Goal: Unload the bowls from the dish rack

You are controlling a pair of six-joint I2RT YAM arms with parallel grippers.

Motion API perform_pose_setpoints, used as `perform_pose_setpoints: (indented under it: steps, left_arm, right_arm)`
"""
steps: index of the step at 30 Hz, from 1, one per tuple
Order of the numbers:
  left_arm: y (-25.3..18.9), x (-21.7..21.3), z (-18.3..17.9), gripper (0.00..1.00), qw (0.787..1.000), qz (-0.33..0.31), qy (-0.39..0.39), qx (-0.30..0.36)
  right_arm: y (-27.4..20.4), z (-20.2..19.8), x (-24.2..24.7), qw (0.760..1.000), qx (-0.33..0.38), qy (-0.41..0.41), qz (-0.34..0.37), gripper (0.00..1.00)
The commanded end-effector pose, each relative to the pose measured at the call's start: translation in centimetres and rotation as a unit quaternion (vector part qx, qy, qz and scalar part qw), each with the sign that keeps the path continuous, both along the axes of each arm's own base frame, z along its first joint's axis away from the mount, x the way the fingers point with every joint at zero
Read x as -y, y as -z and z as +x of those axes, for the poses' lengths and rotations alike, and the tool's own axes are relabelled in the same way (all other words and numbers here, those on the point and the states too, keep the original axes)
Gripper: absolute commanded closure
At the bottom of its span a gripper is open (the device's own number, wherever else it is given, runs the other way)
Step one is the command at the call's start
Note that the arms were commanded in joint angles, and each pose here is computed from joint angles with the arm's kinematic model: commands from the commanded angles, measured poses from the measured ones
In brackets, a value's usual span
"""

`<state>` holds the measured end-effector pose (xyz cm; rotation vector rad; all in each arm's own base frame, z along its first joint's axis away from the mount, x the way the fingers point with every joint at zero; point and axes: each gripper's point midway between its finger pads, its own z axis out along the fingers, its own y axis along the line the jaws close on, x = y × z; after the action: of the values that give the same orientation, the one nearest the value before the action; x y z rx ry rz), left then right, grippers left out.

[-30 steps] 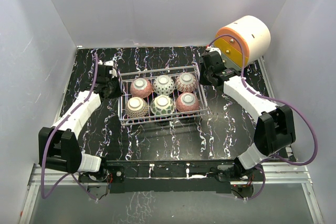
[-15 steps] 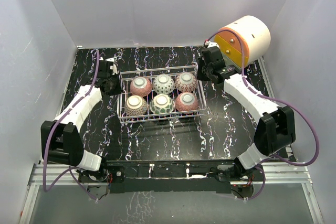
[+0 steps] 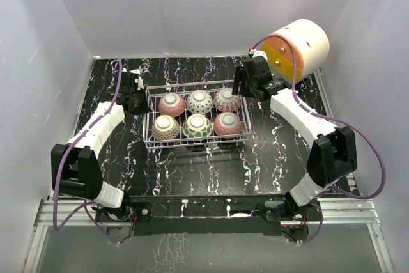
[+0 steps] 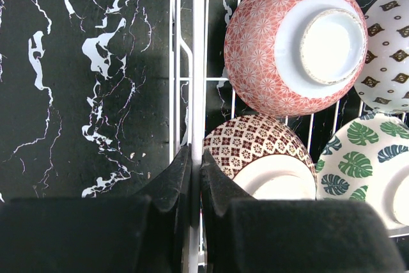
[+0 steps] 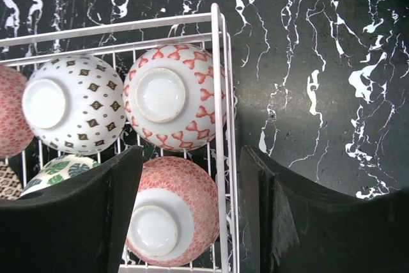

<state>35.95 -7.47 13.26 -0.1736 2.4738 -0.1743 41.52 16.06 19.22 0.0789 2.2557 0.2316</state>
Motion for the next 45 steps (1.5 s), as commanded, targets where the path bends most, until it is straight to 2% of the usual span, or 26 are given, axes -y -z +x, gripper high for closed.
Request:
perform_pose_setpoints:
  steps: [1, 6, 8, 11, 13, 27, 41, 45]
  left_arm:
    - [-3.6, 0.6, 1.9, 1.00, 0.997, -0.026, -0.009, 0.073]
    - [-3.4, 0.5, 1.7, 1.00, 0.997, -0.026, -0.010, 0.071]
    - [-3.4, 0.5, 1.7, 1.00, 0.997, -0.026, -0.011, 0.071]
    - [-3.3, 0.4, 1.6, 1.00, 0.997, -0.025, -0.013, 0.071]
    - [-3.4, 0.4, 1.6, 1.00, 0.997, -0.025, -0.014, 0.071]
    - [-6.9, 1.0, 3.5, 1.00, 0.993, -0.036, -0.009, 0.108]
    - [-8.8, 1.5, 6.7, 1.00, 0.991, -0.035, -0.006, 0.129]
    - [-8.6, 1.6, 8.2, 1.00, 0.992, -0.029, -0.006, 0.125]
  right_arm:
    - [0.2, 1.1, 0.3, 1.000, 0.007, 0.012, -0.016, 0.35]
    - [2.6, 1.2, 0.5, 0.999, -0.018, 0.020, -0.026, 0.49]
    - [2.5, 1.2, 0.4, 0.999, -0.016, 0.018, -0.026, 0.59]
    - [1.7, 1.3, 0.3, 1.000, -0.004, 0.009, -0.024, 0.83]
    - [1.2, 1.4, 0.5, 1.000, 0.000, 0.011, -0.028, 0.92]
    - [-4.4, 2.6, 0.0, 0.999, 0.051, 0.003, -0.020, 0.92]
    - [-6.9, 5.5, -1.8, 0.997, 0.076, -0.011, -0.016, 0.92]
    - [-5.6, 7.0, -2.3, 0.997, 0.065, -0.012, -0.027, 0.92]
